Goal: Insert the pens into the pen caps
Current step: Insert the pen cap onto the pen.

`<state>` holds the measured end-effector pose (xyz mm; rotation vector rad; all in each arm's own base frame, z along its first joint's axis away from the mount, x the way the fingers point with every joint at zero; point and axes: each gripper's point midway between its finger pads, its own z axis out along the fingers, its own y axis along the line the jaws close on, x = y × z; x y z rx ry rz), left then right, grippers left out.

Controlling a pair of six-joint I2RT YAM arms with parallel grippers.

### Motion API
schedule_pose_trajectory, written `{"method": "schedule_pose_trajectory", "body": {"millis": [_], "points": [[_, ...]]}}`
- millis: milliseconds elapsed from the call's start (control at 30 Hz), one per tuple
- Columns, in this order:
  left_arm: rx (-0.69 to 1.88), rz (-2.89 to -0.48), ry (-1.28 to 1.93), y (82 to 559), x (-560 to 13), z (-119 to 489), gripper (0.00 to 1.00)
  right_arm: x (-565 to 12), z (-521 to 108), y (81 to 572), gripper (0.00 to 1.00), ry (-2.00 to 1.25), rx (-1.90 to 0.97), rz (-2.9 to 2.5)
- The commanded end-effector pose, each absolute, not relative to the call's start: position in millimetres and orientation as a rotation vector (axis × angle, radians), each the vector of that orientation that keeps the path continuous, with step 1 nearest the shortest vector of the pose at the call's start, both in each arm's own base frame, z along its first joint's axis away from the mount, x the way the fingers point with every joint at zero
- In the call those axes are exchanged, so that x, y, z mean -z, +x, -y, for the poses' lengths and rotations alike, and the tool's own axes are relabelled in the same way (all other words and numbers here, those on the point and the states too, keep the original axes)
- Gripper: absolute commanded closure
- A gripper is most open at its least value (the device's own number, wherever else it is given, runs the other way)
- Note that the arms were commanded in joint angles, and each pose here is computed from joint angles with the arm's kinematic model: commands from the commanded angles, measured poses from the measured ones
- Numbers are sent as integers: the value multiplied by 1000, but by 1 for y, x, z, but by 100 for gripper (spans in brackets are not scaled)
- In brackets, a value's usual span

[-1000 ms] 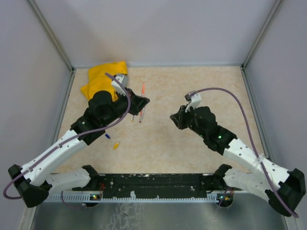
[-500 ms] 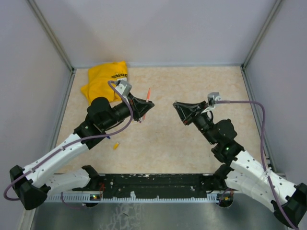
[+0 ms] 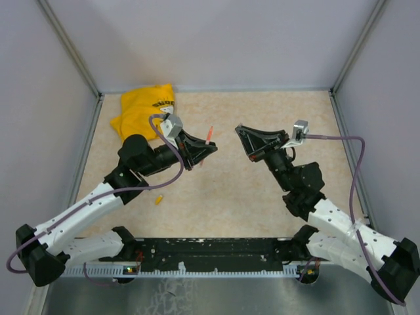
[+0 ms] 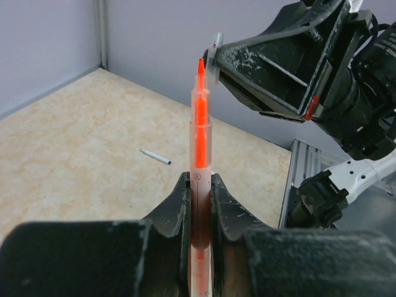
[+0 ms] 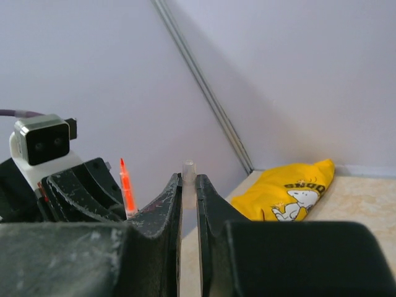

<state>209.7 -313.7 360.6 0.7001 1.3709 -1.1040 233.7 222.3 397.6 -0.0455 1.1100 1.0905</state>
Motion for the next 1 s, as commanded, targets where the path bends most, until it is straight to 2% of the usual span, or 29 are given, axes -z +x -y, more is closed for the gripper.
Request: {"method": "schedule_pose_trajectory", "body": {"millis": [0,967], "points": [[1157,-1283,785,198,-369,322,100,-464,-209,218,100,3,-1186,-891],[1217,-1294,884,190,-363,336,100,-461,-246,207,100,-183,-1290,-917]]}}
